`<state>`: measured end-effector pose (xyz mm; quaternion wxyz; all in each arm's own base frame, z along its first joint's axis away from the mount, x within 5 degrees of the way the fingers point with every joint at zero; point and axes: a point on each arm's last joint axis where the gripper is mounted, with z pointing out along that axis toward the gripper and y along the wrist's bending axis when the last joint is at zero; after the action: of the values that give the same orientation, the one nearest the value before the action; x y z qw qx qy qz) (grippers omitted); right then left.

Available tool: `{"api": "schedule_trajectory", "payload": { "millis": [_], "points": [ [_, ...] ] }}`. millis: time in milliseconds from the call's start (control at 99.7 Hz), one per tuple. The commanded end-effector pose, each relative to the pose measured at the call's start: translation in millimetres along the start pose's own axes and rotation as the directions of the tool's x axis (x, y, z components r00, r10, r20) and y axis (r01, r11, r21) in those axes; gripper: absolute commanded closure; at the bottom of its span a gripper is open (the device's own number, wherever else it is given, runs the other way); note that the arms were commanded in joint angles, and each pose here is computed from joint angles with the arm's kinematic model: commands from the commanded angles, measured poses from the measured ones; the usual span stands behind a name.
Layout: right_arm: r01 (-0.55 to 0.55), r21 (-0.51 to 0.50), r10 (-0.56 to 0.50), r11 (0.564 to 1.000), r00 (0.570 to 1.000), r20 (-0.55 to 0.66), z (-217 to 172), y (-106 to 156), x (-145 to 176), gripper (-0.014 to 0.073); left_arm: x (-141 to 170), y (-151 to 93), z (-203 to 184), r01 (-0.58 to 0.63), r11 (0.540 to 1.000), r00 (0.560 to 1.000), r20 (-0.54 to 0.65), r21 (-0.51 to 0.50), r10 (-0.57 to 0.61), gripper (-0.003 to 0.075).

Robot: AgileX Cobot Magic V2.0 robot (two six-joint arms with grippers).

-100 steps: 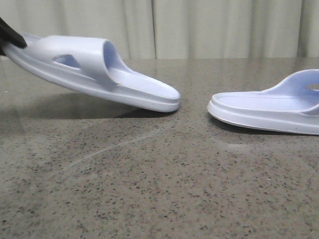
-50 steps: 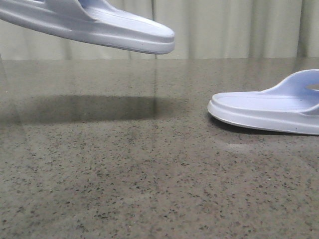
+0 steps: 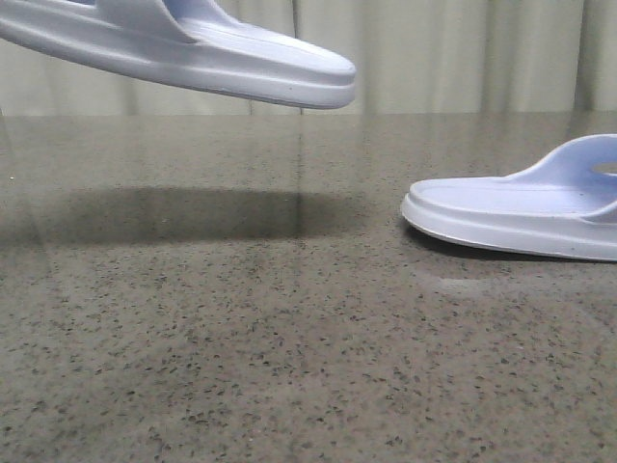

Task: Insert blue slippers together front up

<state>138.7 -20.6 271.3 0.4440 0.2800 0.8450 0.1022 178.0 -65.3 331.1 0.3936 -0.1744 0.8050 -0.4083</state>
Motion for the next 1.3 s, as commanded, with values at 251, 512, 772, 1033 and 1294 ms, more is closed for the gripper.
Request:
{"api": "schedule_trajectory", "payload": {
  "millis": [251,512,772,1033,1294],
  "points": [
    [-0.128,-0.034,0.129,0.991,0.992,0.01,21.4,7.4,-15.2,0.0225,-8.2,-9.9,-6.1,0.022,0.999,0.998,0.06,0.044,-0.025,0.0701],
    [-0.2,-0.025,0.199,0.98,0.979,-0.035,34.8,7.1,-13.8,0.0225,-8.2,-9.9,-6.1,0.02,0.999,0.998,0.06,0.044,-0.023,0.0701],
    [-0.257,-0.018,0.256,0.966,0.964,-0.069,44.6,7.6,-12.0,0.0225,-8.2,-9.9,-6.1,0.016,0.999,0.998,0.06,0.044,-0.019,0.0701],
    [-0.304,-0.002,0.302,0.953,0.948,-0.1,54.8,7.2,-9.9,0.0264,-8.3,-9.9,-6.1,0.016,0.999,0.998,0.06,0.045,-0.019,0.0701],
    [-0.358,0.011,0.356,0.934,0.926,-0.128,62.0,7.0,-7.7,0.0468,-8.3,-9.9,-6.1,0.016,0.999,0.998,0.06,0.045,-0.019,0.0701]
  ]
}}
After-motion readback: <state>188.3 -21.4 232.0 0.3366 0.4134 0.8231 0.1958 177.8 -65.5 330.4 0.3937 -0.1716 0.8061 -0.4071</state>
